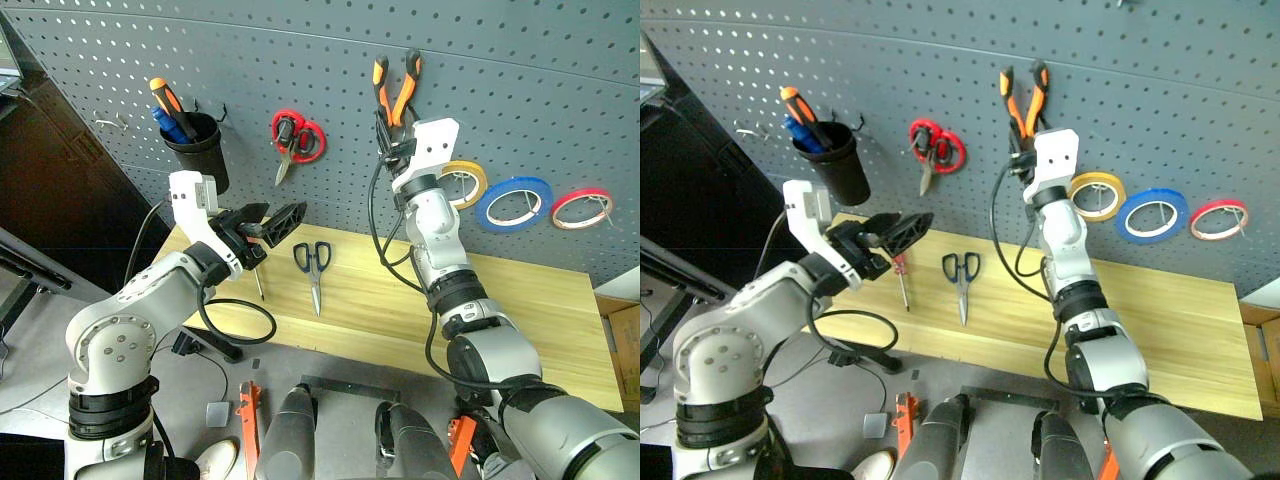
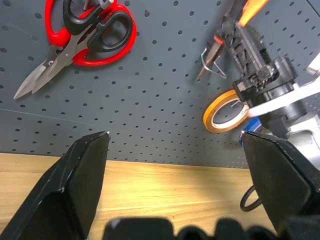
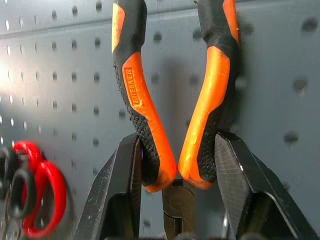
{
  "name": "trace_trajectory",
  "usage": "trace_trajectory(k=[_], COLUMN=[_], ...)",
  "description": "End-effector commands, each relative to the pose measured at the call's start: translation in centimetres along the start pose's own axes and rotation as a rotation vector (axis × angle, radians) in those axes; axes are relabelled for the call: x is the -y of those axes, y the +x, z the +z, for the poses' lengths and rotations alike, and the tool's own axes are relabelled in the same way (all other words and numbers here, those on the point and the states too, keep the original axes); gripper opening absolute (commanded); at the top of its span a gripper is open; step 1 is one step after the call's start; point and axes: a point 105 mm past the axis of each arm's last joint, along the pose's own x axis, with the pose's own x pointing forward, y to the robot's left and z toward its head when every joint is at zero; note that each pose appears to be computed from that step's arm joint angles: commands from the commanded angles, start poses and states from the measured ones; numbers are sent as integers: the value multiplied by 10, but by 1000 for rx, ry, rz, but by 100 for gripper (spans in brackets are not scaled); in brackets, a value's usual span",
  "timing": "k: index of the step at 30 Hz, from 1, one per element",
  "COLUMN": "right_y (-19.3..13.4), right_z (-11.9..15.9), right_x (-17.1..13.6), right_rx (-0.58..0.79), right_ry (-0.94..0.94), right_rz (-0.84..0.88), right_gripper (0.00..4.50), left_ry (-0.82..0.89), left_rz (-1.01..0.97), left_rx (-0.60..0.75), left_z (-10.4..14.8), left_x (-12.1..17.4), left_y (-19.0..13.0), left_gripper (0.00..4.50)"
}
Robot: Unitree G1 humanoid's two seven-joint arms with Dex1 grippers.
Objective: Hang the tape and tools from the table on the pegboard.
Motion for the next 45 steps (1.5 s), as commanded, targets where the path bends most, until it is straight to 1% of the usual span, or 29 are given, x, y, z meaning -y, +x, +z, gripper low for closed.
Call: trace_trajectory(k=[1,5,7,9,17,19,20,22,25,26,30,34,45], right_y=[0,-9,-19,-27,-31,-31,-31,-30,-30,-30,-31,-35,-48], right_z=[3,-16,-38,-53,-65,-63,-63,-62,-61,-61,-58,-56,-32], right_x=[21,14,11,10,12,14,14,14,16,16,19,17,25], right_rx=[-6,-63,-141,-196,-248,-242,-238,-236,-234,-231,-220,-213,-208], right_ry=[2,0,-27,-51,-86,-109,-115,-114,-118,-119,-114,-85,-80], right_rz=[-80,-76,-66,-60,-68,-70,-68,-69,-72,-75,-94,-73,-84], right_gripper=[169,169,169,169,169,242,261,323,429,449,449,449,449], left_ry=[25,25,25,26,24,24,24,24,23,23,19,13,-6], left_rz=[-12,-11,-11,-12,-17,-18,-18,-19,-21,-23,-30,-43,-89], left_rx=[41,43,45,47,49,50,51,53,54,55,60,68,106], left_z=[12,12,12,12,11,12,12,12,12,12,12,11,9], left_x=[4,3,4,4,5,5,5,5,4,5,5,6,9], left_y=[-1,0,0,0,2,2,3,4,6,7,9,14,30], left_gripper=[450,450,450,450,450,450,450,450,450,450,450,450,450])
